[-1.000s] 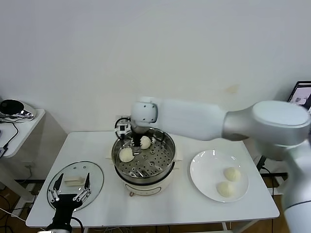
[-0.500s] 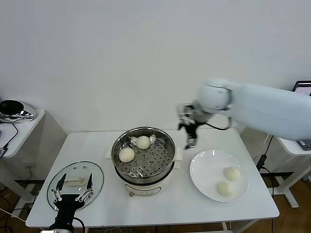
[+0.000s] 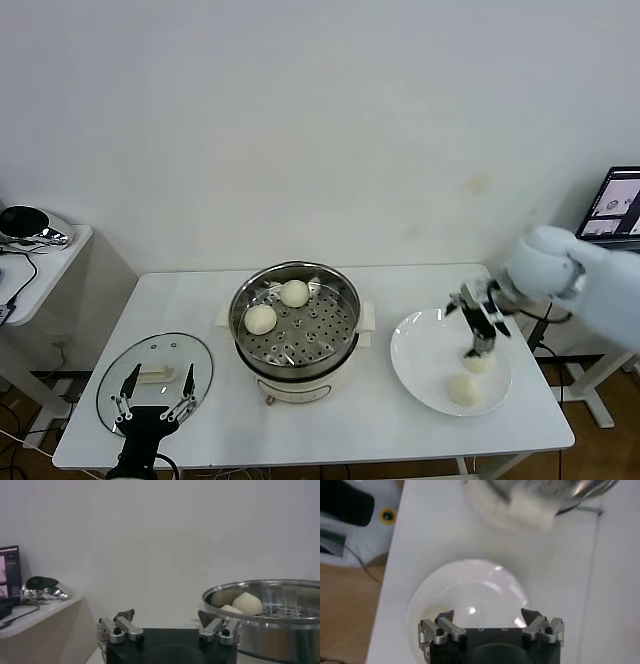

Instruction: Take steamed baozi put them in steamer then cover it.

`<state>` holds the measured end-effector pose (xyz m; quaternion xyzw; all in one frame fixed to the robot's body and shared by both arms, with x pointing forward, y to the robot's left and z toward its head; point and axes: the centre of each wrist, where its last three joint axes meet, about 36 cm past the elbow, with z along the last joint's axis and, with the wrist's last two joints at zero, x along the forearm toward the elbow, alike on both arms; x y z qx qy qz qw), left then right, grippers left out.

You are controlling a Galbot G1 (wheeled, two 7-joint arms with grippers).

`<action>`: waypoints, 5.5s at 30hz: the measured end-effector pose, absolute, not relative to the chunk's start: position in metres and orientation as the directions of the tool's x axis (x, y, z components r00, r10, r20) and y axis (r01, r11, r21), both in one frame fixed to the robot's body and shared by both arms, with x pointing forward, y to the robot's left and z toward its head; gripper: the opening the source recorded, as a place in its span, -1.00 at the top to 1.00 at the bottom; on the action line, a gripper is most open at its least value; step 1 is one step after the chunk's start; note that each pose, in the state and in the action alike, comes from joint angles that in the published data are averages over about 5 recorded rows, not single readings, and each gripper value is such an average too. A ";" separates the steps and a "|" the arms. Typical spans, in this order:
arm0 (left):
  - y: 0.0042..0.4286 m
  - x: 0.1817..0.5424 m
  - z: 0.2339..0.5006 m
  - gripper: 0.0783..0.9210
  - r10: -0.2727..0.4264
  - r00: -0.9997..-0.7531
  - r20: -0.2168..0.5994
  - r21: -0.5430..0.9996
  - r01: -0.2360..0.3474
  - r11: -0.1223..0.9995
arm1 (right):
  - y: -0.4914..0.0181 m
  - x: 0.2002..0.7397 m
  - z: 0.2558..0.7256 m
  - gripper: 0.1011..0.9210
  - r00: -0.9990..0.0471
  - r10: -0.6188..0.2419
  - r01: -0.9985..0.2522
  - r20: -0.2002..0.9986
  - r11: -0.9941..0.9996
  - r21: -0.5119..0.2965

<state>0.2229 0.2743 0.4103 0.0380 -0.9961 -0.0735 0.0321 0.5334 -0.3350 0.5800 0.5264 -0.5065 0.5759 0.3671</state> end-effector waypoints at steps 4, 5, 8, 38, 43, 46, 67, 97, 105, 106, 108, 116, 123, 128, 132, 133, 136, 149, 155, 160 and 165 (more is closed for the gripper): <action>0.274 0.221 0.408 -0.77 -0.085 -0.994 0.064 0.148 -0.075 0.986 | -0.342 0.527 0.555 -0.76 -0.157 -0.094 -0.961 0.983 -0.217 -0.174; 0.275 0.221 0.408 -0.77 -0.086 -0.994 0.064 0.149 -0.076 0.986 | -0.344 0.525 0.550 -0.76 -0.153 -0.090 -0.962 0.984 -0.217 -0.169; 0.276 0.220 0.408 -0.77 -0.090 -0.994 0.065 0.152 -0.079 0.985 | -0.347 0.523 0.533 -0.76 -0.142 -0.081 -0.964 0.987 -0.215 -0.156; 0.284 0.224 0.407 -0.77 -0.106 -0.992 0.061 0.160 -0.096 0.982 | -0.350 0.542 0.458 -0.33 -0.084 -0.064 -0.982 0.994 -0.164 -0.093; 0.284 0.225 0.407 -0.77 -0.108 -0.992 0.059 0.158 -0.097 0.983 | -0.350 0.545 0.462 -0.22 -0.081 -0.067 -0.982 0.994 -0.163 -0.091; 0.283 0.225 0.407 -0.77 -0.108 -0.992 0.059 0.157 -0.098 0.983 | -0.350 0.548 0.469 -0.17 -0.084 -0.071 -0.982 0.994 -0.162 -0.094; 0.287 0.231 0.409 -0.77 -0.105 -0.993 0.044 0.150 -0.098 0.984 | -0.284 0.618 0.653 -0.14 -0.285 -0.225 -0.915 0.932 -0.226 -0.334; 0.292 0.233 0.403 -0.77 -0.139 -0.989 0.050 0.138 -0.131 0.982 | -0.019 0.614 0.629 -0.20 -0.088 -0.296 -0.386 0.951 -0.870 -0.307; 0.292 0.233 0.399 -0.77 -0.147 -0.988 0.052 0.135 -0.138 0.981 | 0.001 0.605 0.601 -0.20 -0.047 -0.241 -0.224 0.969 -0.943 -0.246; 0.293 0.233 0.399 -0.77 -0.147 -0.988 0.052 0.135 -0.139 0.981 | 0.003 0.605 0.598 -0.20 -0.043 -0.236 -0.209 0.971 -0.948 -0.240; 0.293 0.232 0.398 -0.77 -0.149 -0.987 0.054 0.135 -0.141 0.981 | 0.006 0.603 0.595 -0.20 -0.035 -0.230 -0.183 0.973 -0.955 -0.232; 0.295 0.230 0.395 -0.77 -0.155 -0.987 0.054 0.139 -0.146 0.980 | 0.010 0.599 0.587 -0.23 -0.014 -0.208 -0.113 0.978 -0.972 -0.208; 0.294 0.230 0.396 -0.77 -0.151 -0.987 0.052 0.139 -0.143 0.980 | 0.008 0.598 0.596 -0.65 -0.016 -0.212 -0.094 0.977 -0.973 -0.212; 0.294 0.230 0.400 -0.77 -0.145 -0.988 0.043 0.141 -0.138 0.980 | -0.001 0.602 0.616 -0.75 -0.037 -0.237 -0.128 0.971 -0.962 -0.240; 0.294 0.231 0.402 -0.77 -0.140 -0.990 0.036 0.145 -0.133 0.980 | -0.022 0.605 0.637 -0.76 -0.078 -0.268 -0.239 0.960 -0.930 -0.279; 0.295 0.232 0.402 -0.77 -0.138 -0.990 0.035 0.146 -0.132 0.980 | -0.030 0.606 0.641 -0.76 -0.093 -0.275 -0.280 0.957 -0.915 -0.290; 0.295 0.233 0.403 -0.77 -0.134 -0.990 0.033 0.148 -0.128 0.981 | -0.057 0.605 0.655 -0.76 -0.143 -0.292 -0.415 0.946 -0.850 -0.325; 0.290 0.238 0.402 -0.77 -0.105 -0.994 0.030 0.151 -0.099 0.983 | -0.224 0.589 0.664 -0.76 -0.319 -0.209 -0.832 0.924 -0.405 -0.379; 0.289 0.237 0.400 -0.77 -0.102 -0.994 0.037 0.153 -0.095 0.984 | -0.288 0.579 0.639 -0.76 -0.332 -0.139 -0.890 0.933 -0.280 -0.359; 0.290 0.235 0.400 -0.77 -0.104 -0.994 0.042 0.157 -0.096 0.983 | -0.326 0.575 0.609 -0.76 -0.323 -0.099 -0.918 0.941 -0.209 -0.337; 0.291 0.232 0.398 -0.77 -0.110 -0.993 0.051 0.160 -0.101 0.982 | -0.357 0.573 0.576 -0.76 -0.304 -0.062 -0.939 0.951 -0.151 -0.310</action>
